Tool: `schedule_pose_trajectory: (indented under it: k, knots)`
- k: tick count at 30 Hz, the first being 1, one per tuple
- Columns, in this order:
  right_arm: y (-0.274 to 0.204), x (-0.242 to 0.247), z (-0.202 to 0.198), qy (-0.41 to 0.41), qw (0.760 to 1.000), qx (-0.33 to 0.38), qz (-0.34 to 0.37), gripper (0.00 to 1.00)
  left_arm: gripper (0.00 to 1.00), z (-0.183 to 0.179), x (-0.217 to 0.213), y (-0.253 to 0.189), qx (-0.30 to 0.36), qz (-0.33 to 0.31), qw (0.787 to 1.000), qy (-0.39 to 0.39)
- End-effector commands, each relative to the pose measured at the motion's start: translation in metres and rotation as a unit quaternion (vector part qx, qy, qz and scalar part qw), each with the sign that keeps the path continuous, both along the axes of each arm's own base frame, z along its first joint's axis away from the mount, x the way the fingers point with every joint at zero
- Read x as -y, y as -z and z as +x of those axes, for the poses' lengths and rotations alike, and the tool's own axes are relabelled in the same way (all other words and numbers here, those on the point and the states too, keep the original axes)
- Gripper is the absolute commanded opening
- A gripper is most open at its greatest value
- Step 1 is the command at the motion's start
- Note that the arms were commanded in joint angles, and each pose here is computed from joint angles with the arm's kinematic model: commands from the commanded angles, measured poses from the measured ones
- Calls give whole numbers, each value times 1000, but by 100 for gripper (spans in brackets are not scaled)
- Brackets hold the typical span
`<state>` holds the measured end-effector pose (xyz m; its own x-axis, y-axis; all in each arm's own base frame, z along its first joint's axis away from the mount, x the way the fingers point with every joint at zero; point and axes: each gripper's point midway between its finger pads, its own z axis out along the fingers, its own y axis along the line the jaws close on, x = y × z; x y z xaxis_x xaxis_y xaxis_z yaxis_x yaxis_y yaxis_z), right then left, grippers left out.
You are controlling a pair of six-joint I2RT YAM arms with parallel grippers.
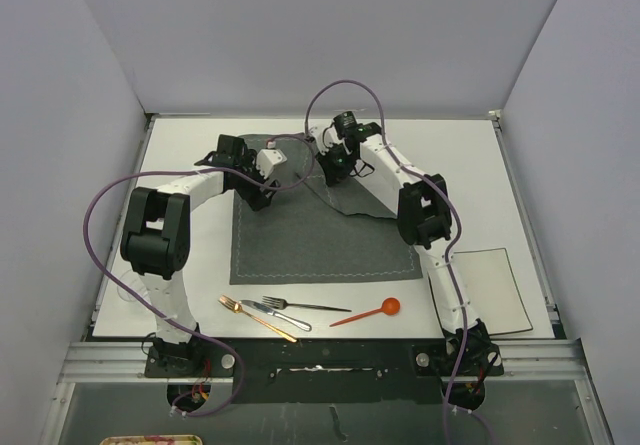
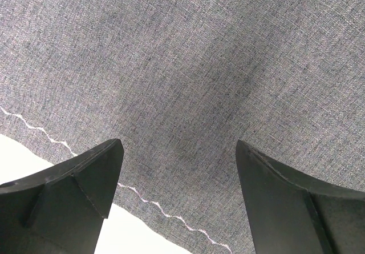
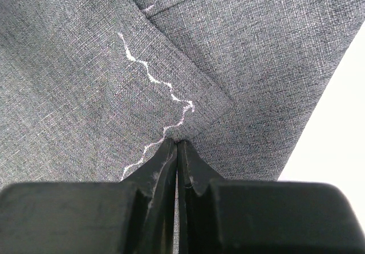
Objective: Set the dinner table for one person
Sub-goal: Flatten out the napkin at the center of the board.
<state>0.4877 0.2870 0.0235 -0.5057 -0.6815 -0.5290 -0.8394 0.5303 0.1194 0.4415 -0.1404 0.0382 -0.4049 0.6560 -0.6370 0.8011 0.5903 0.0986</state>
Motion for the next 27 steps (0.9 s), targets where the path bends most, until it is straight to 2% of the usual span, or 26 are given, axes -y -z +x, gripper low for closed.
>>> schedule_pose_trajectory:
  k: [1, 13, 18, 27]
  knots:
    - [-49, 3, 18, 1, 997, 71, -10, 0, 79, 11, 3, -16, 28, -20, 999, 4]
    - [-102, 35, 46, 35, 987, 156, -33, 0, 71, 3, 3, -7, 14, -22, 1000, 10]
    - [-112, 58, 60, 57, 981, 178, -47, 0, 66, 1, 3, -2, 6, -18, 1000, 15]
    - [-115, 96, 84, 87, 973, 202, -71, 0, 65, -3, 3, 1, -7, -17, 1000, 17]
